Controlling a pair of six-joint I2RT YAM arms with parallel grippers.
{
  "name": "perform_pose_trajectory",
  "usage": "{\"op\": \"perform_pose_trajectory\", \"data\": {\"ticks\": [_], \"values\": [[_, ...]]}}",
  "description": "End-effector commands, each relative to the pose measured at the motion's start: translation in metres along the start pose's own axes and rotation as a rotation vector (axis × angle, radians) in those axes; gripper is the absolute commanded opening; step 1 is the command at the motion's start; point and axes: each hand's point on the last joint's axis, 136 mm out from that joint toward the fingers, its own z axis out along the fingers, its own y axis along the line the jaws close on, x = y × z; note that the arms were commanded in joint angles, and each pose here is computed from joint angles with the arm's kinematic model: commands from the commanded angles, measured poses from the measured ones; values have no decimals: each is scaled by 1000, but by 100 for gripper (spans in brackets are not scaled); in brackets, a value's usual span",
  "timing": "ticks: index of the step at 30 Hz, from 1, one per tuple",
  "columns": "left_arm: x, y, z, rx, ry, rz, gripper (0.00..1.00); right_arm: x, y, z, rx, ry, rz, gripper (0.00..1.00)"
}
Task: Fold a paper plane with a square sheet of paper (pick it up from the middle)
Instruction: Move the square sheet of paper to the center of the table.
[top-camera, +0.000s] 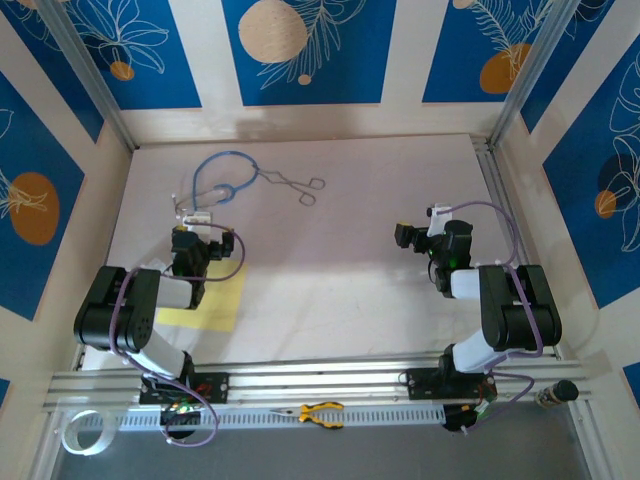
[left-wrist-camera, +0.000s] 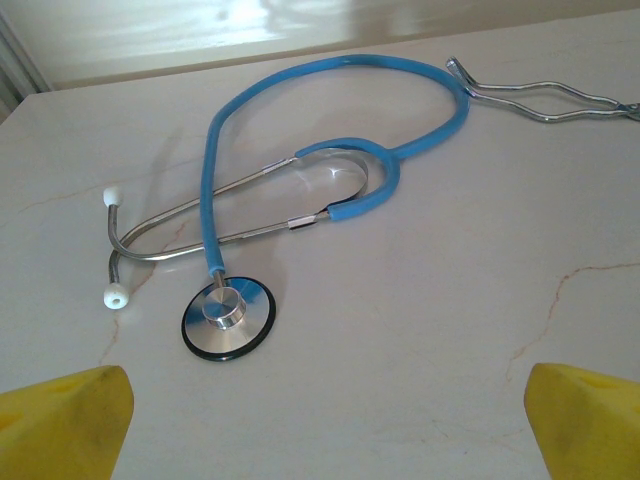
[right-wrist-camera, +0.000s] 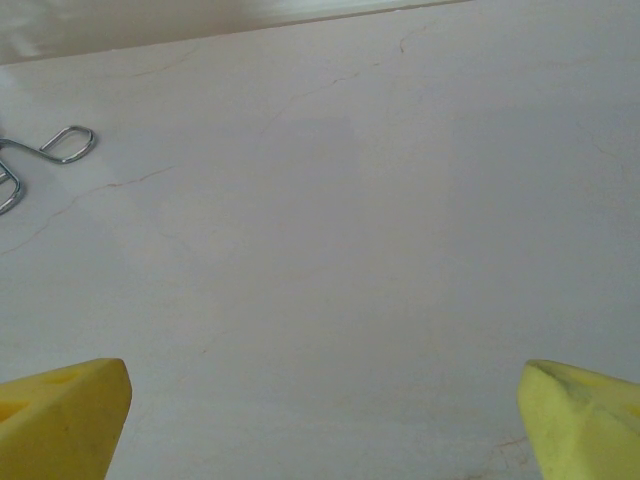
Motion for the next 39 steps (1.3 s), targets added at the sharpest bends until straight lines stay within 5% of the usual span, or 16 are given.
{"op": "perform_pose_trajectory", "data": {"ticks": [1, 24, 27, 29, 33, 39], "values": [[-5, 0, 2, 10, -9, 4, 100, -9, 1, 2, -13, -18, -14, 99], [-9, -3, -5, 30, -50, 6, 100, -18, 7, -1, -25, -21, -33, 99], [-18, 7, -17, -16, -88, -17, 100, -30, 4, -6, -45, 67, 53, 99], [-24, 4, -22, 9, -58, -13, 100, -28, 9, -9, -101, 114, 112, 92], [-41, 11, -33, -22, -49, -42, 100, -45, 15, -22, -70, 98, 93, 94], [-44, 59, -66, -290, 171, -207, 100, -58, 26, -50, -131, 179, 310, 100]]}}
